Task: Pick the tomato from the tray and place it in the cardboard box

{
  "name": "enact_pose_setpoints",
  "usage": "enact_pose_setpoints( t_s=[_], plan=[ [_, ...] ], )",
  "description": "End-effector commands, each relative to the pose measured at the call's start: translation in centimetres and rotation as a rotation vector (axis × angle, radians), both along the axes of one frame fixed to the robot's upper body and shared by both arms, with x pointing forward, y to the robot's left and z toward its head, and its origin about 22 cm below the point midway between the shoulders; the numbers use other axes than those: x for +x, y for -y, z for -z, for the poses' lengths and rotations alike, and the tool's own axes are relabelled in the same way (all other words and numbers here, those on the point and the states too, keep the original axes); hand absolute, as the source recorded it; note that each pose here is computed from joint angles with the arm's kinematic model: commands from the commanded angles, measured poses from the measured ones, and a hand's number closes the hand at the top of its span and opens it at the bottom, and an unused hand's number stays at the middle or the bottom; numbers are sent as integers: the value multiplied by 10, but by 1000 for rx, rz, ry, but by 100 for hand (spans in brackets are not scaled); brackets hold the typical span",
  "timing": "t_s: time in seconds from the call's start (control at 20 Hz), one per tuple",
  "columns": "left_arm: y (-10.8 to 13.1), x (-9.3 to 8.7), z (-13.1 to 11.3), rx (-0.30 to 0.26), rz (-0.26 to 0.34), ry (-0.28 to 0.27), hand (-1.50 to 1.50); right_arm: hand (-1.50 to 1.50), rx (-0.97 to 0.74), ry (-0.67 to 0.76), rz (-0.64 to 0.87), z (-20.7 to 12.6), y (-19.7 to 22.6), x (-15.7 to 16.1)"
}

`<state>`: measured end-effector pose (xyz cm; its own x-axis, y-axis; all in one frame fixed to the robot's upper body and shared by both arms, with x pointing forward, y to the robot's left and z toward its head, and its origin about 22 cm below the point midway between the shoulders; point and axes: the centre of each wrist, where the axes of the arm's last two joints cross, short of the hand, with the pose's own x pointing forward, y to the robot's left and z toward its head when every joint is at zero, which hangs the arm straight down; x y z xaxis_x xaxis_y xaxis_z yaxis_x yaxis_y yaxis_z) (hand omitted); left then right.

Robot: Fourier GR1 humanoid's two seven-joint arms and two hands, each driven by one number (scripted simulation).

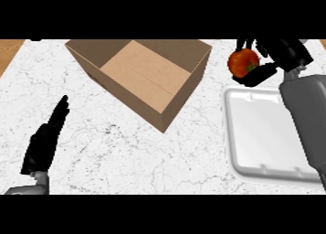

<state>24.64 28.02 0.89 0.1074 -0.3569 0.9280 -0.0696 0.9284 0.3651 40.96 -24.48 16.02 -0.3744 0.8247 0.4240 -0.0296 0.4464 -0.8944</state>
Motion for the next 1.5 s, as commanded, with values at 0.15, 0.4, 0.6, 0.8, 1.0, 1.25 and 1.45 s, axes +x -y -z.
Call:
enact_pose_setpoints(
  t_s=[0.15, 0.4, 0.6, 0.8, 1.0, 1.25, 1.45],
  plan=[
    [-5, 2, -9, -1, -17, -6, 0, 150, 212, 57, -212, -54, -42, 10],
    [1, -2, -4, 1, -21, -4, 0, 150, 236, 55, -225, -63, -107, 11],
    [-17, 2, -5, 19, -18, 2, 0, 150, 195, 27, -212, -89, -133, 25],
    [-9, 2, 4, -1, -2, -15, 0, 150, 181, 5, -220, -78, -165, 29],
    [10, -3, 5, -6, 5, 4, 0, 150, 164, -37, -205, -77, -181, 42],
    [19, 8, -6, 9, 15, 22, 0, 150, 101, -115, -173, -53, -218, 37],
    [23, 10, -10, 12, 44, 11, 0, 150, 36, -147, -132, -21, -212, 42]
  ],
)
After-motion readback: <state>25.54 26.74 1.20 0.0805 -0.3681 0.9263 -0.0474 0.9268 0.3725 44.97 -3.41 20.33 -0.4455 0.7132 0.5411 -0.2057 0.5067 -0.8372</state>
